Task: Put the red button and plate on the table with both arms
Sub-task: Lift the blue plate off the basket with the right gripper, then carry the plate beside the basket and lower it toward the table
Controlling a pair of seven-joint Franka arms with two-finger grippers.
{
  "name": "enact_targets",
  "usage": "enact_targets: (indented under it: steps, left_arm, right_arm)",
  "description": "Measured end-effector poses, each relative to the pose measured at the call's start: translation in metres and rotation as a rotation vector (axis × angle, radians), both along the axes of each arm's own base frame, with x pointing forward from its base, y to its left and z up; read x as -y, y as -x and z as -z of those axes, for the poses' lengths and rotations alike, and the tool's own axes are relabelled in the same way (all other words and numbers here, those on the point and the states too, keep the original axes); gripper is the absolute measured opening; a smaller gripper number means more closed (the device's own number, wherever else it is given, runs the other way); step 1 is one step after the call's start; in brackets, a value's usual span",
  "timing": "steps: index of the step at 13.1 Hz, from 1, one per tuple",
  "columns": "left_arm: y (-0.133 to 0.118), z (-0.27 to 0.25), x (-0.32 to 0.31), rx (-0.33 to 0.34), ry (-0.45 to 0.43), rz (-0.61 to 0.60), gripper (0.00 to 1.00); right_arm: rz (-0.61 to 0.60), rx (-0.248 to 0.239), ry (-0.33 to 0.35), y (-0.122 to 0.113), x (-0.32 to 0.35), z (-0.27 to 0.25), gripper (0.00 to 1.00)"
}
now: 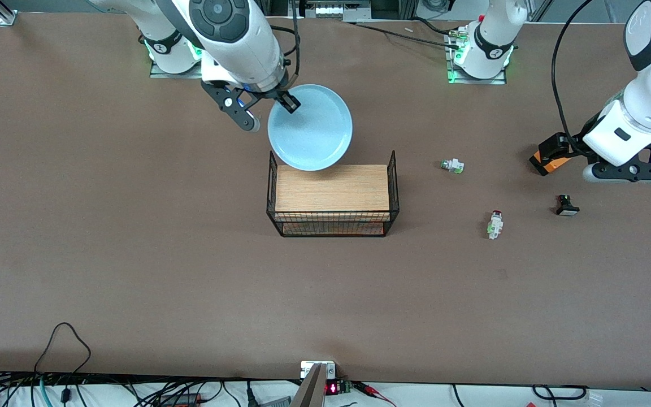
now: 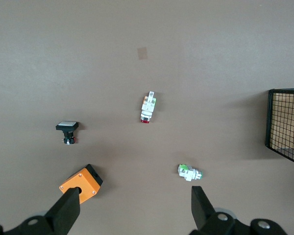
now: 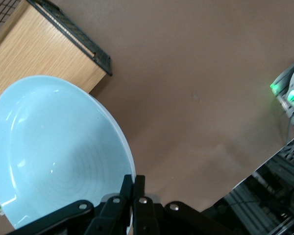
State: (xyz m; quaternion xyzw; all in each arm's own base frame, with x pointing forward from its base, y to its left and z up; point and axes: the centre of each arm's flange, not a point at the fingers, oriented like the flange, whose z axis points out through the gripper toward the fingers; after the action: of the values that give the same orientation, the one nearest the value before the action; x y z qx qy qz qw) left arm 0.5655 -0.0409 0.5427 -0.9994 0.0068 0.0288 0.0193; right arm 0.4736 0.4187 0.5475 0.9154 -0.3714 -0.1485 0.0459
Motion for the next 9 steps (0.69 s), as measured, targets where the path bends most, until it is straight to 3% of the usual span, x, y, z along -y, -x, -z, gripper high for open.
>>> enact_targets:
  steps: [2, 4, 9]
  left_arm:
    - [0.0, 0.0, 0.0, 0.0, 0.0, 0.0, 1.0]
    - [0.0, 0.0, 0.0, -0.001, 0.0, 0.0, 1.0]
    - [0.0, 0.0, 0.0, -0.002, 0.0, 0.0, 1.0]
  right_arm:
    - [-0.1, 0.002, 0.034, -0.004, 0.017, -0.001, 0.04]
    - [-0.219, -0.006, 0.041, -0.023, 0.048, 0.002, 0.04]
    - [-0.48, -0.02, -0.062, -0.098, 0.188, 0.006, 0.04]
